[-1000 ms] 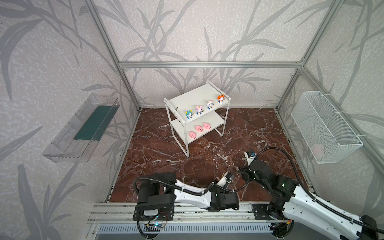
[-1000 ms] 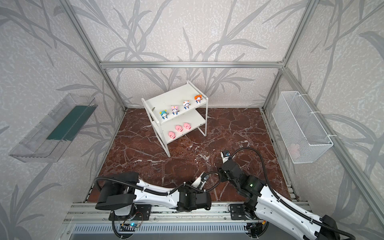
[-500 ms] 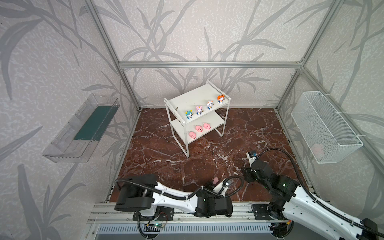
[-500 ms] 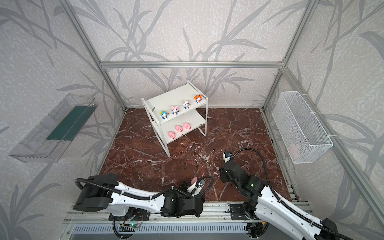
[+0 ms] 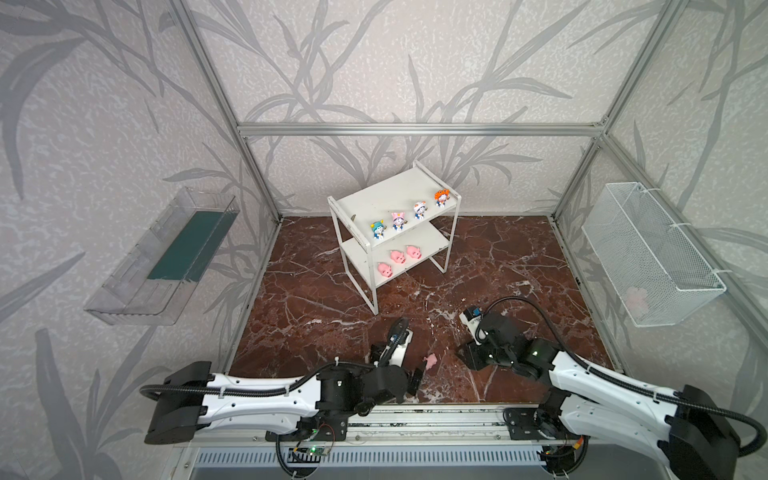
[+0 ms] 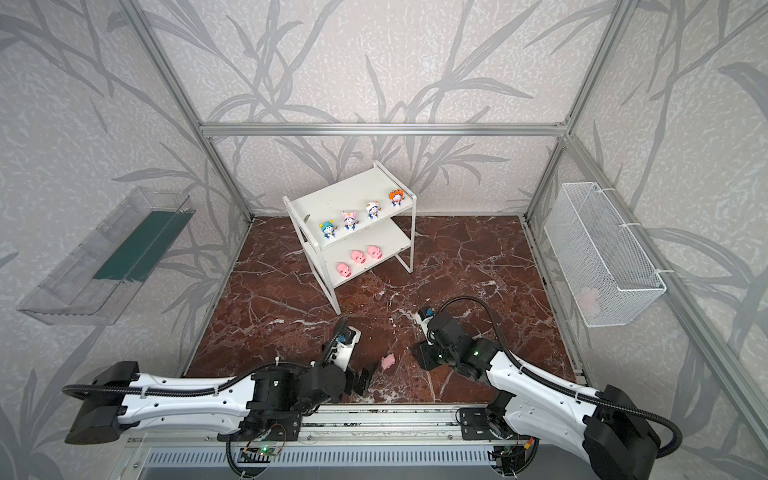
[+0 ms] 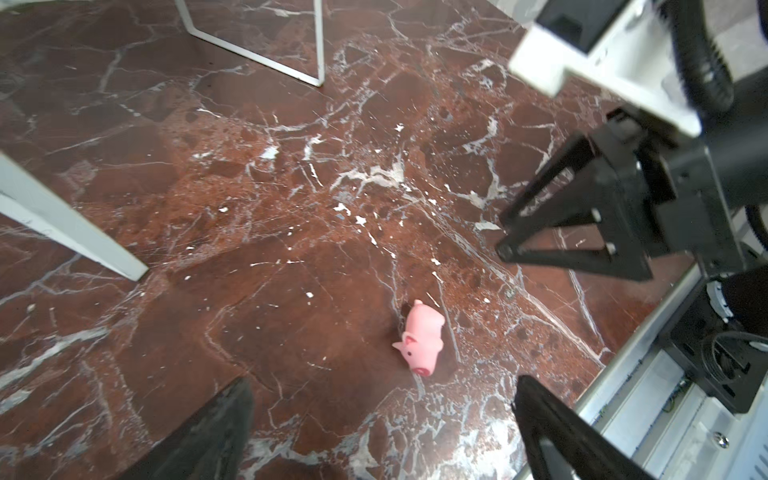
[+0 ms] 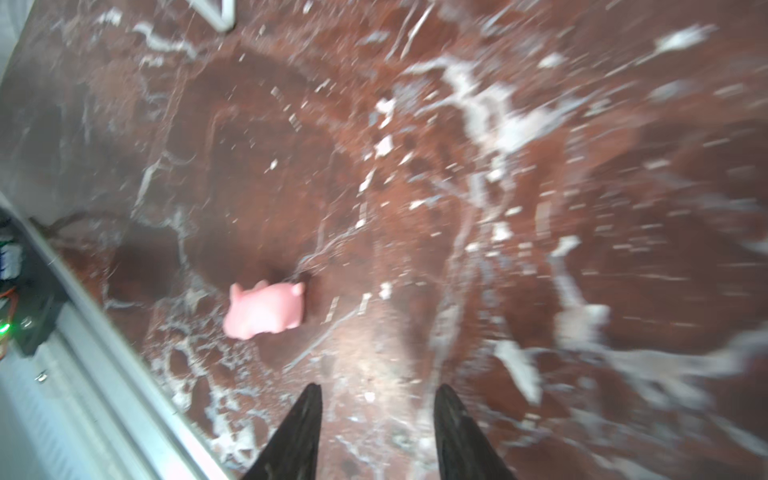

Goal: Place and organize the plastic toys onto the shelf

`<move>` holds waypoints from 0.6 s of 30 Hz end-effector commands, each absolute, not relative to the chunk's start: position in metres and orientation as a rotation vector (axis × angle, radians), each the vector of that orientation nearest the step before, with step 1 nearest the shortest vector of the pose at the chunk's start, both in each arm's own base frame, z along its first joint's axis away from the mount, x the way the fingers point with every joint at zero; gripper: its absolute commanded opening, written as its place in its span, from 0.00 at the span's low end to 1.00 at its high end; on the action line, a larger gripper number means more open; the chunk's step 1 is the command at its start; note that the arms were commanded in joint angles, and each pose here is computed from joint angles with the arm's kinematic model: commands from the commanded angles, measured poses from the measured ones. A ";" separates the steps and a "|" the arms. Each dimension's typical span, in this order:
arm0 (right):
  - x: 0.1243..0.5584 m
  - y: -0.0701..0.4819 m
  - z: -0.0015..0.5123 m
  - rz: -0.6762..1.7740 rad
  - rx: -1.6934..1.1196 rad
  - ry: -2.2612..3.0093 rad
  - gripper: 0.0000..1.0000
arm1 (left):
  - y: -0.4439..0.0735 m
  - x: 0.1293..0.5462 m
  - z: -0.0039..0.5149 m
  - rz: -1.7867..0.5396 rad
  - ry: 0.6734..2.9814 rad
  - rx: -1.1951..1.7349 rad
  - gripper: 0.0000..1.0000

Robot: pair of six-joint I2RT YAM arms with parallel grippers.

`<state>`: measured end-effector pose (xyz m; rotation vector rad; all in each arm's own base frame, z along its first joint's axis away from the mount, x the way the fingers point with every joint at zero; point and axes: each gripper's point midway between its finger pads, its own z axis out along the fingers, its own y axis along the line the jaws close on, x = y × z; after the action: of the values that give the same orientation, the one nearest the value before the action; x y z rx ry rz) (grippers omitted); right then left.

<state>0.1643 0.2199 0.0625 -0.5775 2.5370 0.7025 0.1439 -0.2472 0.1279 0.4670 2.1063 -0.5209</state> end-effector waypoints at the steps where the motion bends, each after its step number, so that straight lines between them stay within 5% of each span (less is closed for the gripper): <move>1: 0.160 0.256 0.083 0.833 -0.658 2.460 0.40 | -0.226 0.149 0.128 -0.496 2.109 0.397 0.99; 7: 0.155 0.286 0.085 0.887 -0.719 2.442 0.25 | -0.207 0.152 0.134 -0.473 2.084 0.370 0.99; 18: 0.154 0.303 0.053 0.869 -0.752 2.541 0.21 | -0.184 0.155 0.143 -0.448 2.042 0.329 0.99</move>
<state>0.1543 0.2952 0.0523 -0.7498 2.5369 0.8375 0.1495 -0.1994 0.1439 0.3652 2.0528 -0.5170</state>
